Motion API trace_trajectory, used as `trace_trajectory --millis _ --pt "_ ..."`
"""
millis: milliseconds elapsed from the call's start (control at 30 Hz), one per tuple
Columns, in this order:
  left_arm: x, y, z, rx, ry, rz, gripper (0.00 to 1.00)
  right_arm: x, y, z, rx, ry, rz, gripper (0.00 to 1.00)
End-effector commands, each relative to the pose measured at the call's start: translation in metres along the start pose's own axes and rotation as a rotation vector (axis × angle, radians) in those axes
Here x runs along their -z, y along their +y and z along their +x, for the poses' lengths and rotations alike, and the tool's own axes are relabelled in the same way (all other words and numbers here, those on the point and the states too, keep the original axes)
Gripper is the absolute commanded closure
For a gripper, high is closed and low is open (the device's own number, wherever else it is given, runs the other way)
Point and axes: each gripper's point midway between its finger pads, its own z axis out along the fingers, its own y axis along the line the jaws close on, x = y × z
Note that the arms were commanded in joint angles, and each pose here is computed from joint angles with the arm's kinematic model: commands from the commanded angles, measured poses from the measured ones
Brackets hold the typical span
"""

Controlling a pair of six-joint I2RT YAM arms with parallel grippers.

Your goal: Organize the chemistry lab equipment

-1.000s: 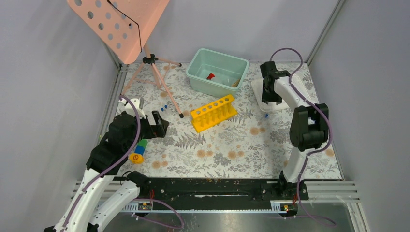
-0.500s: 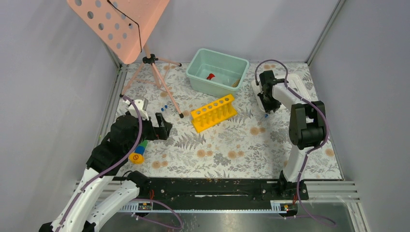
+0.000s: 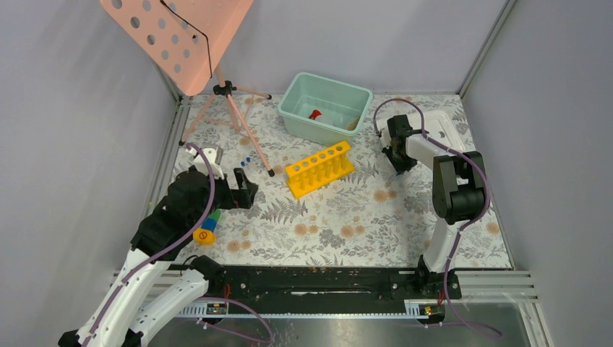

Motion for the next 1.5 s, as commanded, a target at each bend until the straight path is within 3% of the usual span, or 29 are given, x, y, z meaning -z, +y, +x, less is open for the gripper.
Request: trace_trajectory --millis 0,500,1033,1467 --pt "0.0 -0.002 -0.016 0.01 -0.057 -0.001 0.01 0.006 -0.007 -0.021 0.015 -0.082 0.005 0.68" --pt "-0.003 -0.002 -0.015 0.007 -0.043 -0.007 0.01 0.007 -0.005 -0.035 0.035 -0.109 -0.027 0.68" --pt "-0.004 -0.002 -0.015 0.006 -0.039 -0.008 0.01 0.015 0.023 -0.02 0.115 -0.048 -0.054 0.68" --pt "-0.003 -0.004 -0.014 0.008 -0.039 0.004 0.01 0.043 0.063 0.005 0.046 0.054 -0.129 0.69"
